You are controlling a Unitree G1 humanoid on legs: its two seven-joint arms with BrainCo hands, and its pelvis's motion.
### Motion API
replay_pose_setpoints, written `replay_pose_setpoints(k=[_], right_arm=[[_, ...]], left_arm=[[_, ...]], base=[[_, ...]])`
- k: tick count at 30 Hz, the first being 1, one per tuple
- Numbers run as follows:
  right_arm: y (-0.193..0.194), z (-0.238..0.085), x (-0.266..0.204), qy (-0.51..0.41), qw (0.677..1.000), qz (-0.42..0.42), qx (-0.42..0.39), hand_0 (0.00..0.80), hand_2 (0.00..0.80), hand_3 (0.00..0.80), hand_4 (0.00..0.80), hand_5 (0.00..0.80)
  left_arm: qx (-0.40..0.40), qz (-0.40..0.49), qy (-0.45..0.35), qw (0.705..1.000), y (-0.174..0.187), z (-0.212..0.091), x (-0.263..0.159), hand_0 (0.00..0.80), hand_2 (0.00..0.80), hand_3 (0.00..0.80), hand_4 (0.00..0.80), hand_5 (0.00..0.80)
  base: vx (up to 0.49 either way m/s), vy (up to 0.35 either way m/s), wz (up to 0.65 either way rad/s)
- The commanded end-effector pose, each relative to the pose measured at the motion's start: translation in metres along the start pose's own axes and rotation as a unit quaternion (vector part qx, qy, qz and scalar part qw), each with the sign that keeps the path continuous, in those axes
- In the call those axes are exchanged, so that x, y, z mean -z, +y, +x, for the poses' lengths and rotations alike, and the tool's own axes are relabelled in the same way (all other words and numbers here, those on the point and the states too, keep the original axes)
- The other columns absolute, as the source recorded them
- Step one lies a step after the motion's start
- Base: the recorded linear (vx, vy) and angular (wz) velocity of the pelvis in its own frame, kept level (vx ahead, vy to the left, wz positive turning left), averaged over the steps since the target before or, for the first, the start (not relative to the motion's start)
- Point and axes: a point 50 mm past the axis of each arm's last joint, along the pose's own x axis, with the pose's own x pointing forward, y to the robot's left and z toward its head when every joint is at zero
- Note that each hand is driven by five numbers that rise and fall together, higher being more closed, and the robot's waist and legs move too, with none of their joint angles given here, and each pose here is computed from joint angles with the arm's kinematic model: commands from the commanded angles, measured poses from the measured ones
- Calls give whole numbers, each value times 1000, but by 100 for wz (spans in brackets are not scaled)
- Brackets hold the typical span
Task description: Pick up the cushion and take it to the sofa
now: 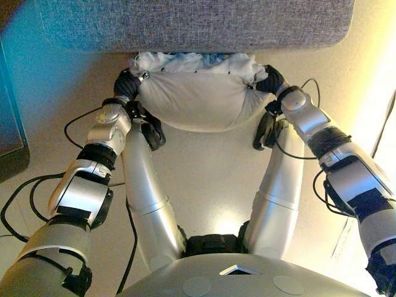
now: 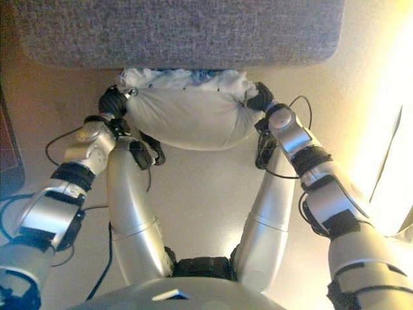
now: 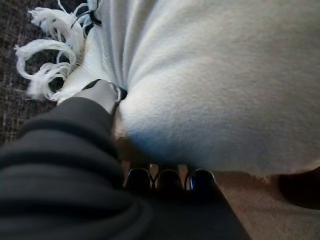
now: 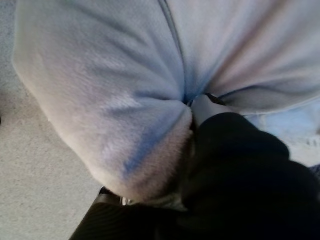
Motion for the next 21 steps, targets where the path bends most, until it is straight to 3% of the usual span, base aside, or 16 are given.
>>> replay_pose_setpoints(k=[1, 12, 21], right_arm=[[0, -1, -10, -41, 997, 61, 26, 800, 800, 800, 800, 800], [30, -38, -5, -139, 970, 193, 59, 800, 800, 800, 800, 800], [37, -77, 36, -120, 958, 254, 56, 800, 800, 800, 800, 800]], left_arm=[[70, -3, -78, 994, -35, 4, -21, 800, 800, 800, 800, 800], [63, -36, -179, 981, -58, -29, -12, 800, 800, 800, 800, 800], [55, -28, -147, 987, -48, -55, 6, 800, 800, 800, 800, 800]], base=[[19, -26, 4], [30, -17, 7], [138, -48, 4]])
